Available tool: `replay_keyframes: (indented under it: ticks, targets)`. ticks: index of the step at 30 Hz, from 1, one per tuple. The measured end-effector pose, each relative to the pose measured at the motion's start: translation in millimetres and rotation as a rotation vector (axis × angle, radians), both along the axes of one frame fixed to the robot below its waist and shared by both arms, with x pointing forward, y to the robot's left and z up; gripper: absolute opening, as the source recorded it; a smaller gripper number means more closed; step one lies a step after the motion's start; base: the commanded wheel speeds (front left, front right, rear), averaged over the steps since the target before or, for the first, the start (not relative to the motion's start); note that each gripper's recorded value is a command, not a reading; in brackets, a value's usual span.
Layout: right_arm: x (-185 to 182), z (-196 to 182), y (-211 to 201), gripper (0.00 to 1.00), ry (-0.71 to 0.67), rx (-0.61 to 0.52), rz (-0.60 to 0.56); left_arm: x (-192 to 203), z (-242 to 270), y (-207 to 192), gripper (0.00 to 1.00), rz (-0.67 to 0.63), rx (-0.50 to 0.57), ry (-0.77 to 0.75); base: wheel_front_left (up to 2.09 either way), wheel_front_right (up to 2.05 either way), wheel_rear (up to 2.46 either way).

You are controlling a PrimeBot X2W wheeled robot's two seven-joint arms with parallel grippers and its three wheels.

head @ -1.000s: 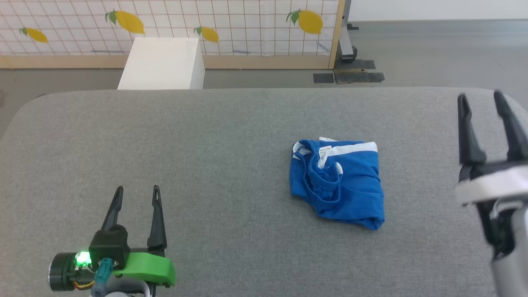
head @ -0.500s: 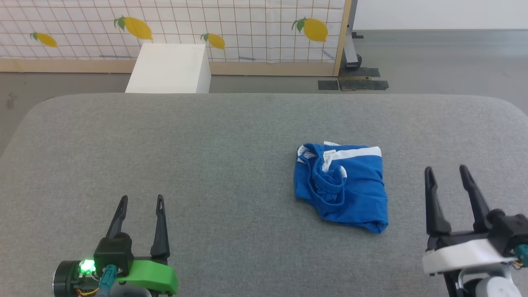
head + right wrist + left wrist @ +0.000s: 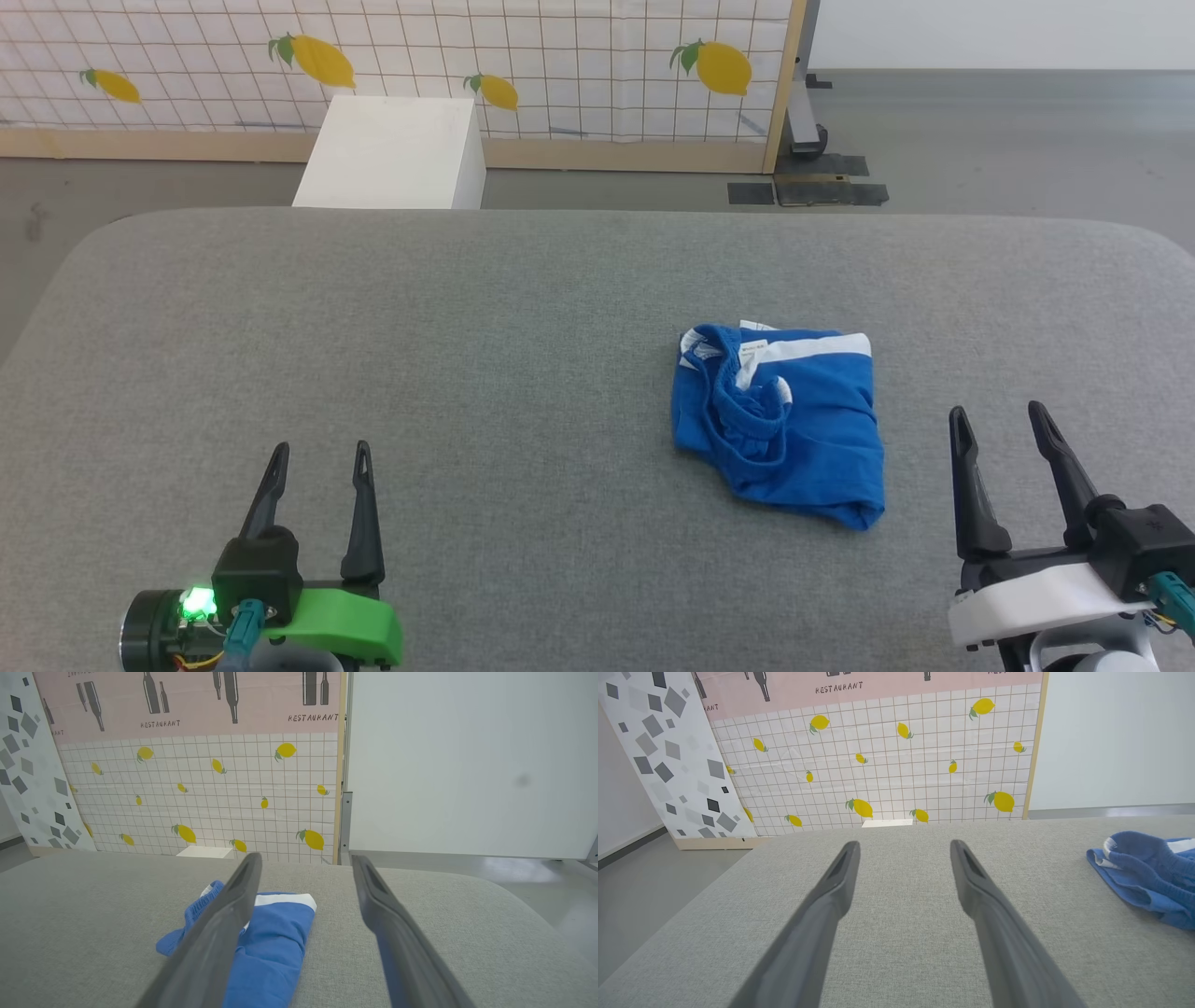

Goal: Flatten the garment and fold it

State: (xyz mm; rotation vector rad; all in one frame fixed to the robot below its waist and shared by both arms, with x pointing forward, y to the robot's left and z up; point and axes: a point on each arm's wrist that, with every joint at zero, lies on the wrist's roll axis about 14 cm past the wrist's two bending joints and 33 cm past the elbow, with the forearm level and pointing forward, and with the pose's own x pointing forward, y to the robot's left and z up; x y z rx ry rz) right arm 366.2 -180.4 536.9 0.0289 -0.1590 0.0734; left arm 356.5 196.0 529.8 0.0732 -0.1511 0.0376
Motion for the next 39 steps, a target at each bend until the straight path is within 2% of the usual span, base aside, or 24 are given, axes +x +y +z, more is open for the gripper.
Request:
replay_keyframes:
  ticks: [10,17,21,23,26,30,39]
  targets:
    - [4,8,0,1.00,-0.007,-0.012,-0.001,-2,1,2,1.00,0.008,-0.002,-0.003,0.00,0.00,0.00]
    - [45,75,-10,1.00,-0.161,-0.082,0.009,0,-5,3,1.00,0.012,-0.003,0.017,0.00,0.00,0.00]
    - [72,94,-1,1.00,-0.130,-0.186,0.078,1,-11,4,1.00,0.018,-0.005,0.033,0.00,0.00,0.00]
    - [84,91,3,1.00,-0.066,-0.184,0.109,2,-12,5,1.00,0.021,-0.006,0.038,0.00,0.00,0.00]
    - [100,69,13,1.00,0.121,-0.182,0.174,2,-14,6,1.00,0.026,-0.009,0.045,0.00,0.00,0.00]
    - [108,38,19,1.00,0.352,-0.264,0.248,3,-18,6,1.00,0.029,-0.015,0.055,0.00,0.00,0.00]
    - [93,-60,8,1.00,0.926,-0.364,0.356,13,-23,6,1.00,0.032,-0.022,0.070,0.00,0.00,0.00]
